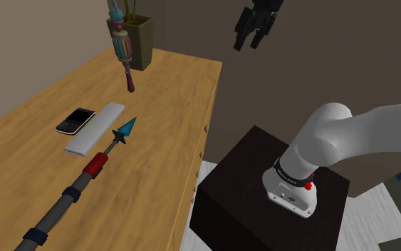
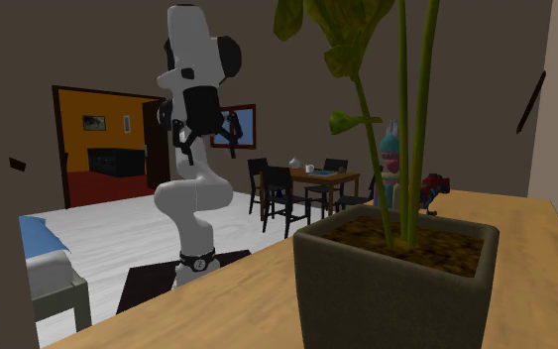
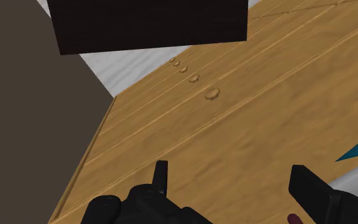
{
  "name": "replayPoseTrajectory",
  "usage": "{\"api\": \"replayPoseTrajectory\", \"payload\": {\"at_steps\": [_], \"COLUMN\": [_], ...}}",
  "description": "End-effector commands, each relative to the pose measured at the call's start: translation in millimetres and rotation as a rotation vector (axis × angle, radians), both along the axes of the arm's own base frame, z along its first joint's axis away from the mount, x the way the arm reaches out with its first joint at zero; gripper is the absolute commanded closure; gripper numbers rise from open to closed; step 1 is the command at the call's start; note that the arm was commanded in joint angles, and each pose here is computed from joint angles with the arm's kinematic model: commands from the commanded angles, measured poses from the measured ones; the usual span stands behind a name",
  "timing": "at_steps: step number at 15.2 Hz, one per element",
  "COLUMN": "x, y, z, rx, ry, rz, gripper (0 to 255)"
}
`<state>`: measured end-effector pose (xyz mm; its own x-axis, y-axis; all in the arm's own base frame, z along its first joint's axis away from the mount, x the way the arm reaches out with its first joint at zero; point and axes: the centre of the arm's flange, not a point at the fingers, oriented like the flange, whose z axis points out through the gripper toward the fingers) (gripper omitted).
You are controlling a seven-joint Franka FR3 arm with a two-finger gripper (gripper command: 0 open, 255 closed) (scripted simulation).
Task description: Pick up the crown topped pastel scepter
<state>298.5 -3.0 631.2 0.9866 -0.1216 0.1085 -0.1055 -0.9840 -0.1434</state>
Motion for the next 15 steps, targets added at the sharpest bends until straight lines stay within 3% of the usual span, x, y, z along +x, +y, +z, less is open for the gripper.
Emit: {"api": "replayPoseTrajectory", "payload": {"at_steps": [1,15], "x": [0,111], "y": [0,145], "z": [0,-34], "rx": [0.0,-0.09], "ry": [0.0,-0.109], "rz": [0.0,-0.103], "gripper": [0,0]}}
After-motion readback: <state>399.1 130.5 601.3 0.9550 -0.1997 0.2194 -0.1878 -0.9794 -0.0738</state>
